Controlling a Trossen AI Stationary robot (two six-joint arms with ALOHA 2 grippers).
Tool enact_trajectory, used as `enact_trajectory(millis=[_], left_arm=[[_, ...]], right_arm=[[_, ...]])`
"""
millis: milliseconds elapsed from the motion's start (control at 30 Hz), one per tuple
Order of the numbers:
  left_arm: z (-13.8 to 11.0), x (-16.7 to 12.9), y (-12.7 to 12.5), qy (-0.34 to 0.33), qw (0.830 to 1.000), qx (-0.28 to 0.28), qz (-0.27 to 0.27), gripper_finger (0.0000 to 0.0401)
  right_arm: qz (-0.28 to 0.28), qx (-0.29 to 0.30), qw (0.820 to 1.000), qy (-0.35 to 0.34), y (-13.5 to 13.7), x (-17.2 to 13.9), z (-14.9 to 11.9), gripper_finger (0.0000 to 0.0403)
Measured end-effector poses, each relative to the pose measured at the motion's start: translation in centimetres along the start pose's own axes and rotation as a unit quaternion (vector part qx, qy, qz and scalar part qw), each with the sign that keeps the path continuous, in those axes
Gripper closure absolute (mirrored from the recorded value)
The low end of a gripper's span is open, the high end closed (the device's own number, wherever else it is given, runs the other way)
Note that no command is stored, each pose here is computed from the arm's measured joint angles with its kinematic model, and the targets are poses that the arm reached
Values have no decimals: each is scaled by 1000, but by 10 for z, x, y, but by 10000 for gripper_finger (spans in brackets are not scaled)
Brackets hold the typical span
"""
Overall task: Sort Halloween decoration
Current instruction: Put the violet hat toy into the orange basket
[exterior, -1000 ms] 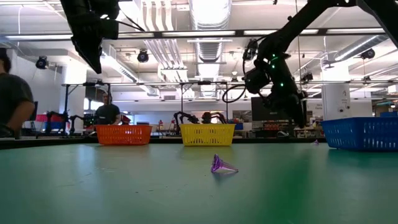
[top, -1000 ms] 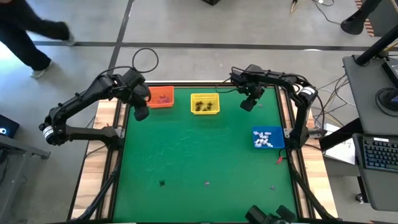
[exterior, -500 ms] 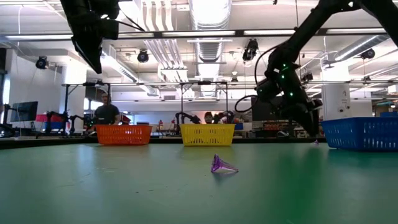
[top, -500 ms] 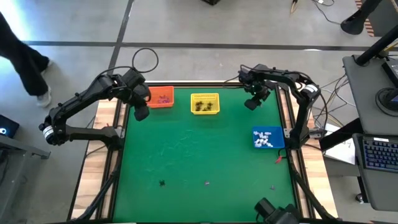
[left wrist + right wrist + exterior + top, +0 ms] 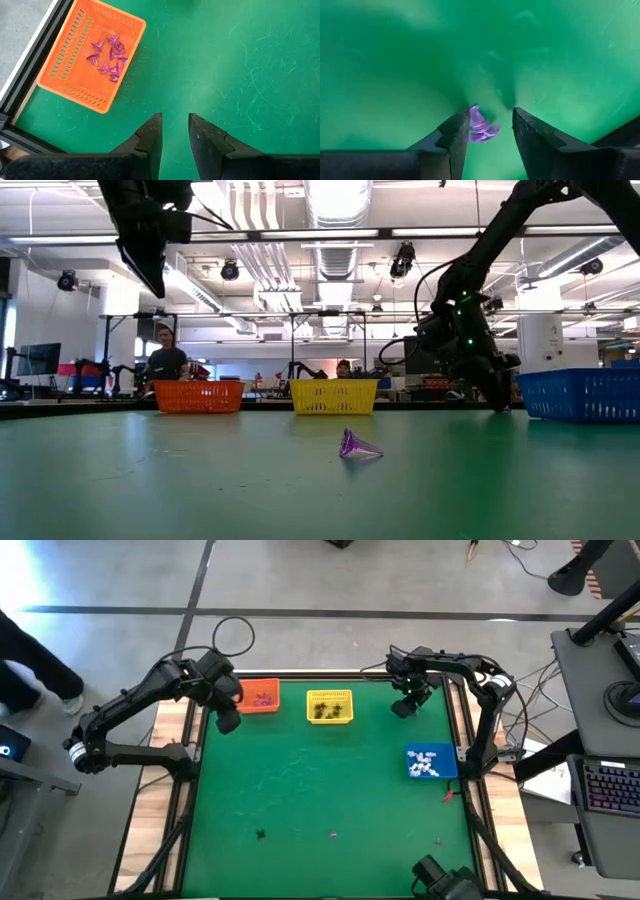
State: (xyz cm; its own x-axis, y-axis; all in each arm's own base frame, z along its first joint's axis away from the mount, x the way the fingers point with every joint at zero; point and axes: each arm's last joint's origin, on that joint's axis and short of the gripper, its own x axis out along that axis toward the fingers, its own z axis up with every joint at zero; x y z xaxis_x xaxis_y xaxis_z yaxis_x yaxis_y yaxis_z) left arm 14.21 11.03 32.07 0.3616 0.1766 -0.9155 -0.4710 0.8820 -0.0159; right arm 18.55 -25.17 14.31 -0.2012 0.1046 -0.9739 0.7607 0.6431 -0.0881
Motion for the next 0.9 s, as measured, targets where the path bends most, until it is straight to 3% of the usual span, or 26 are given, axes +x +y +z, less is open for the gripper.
enact_trajectory(millis=[533, 900], left_arm=[[0, 0, 0, 0, 1000, 0, 0, 324], [0, 0, 0, 0, 1000, 4, 0, 324]], right_arm=[[20, 81, 996, 23, -4, 11, -4, 261], [30, 108, 993, 23, -4, 11, -4, 372]])
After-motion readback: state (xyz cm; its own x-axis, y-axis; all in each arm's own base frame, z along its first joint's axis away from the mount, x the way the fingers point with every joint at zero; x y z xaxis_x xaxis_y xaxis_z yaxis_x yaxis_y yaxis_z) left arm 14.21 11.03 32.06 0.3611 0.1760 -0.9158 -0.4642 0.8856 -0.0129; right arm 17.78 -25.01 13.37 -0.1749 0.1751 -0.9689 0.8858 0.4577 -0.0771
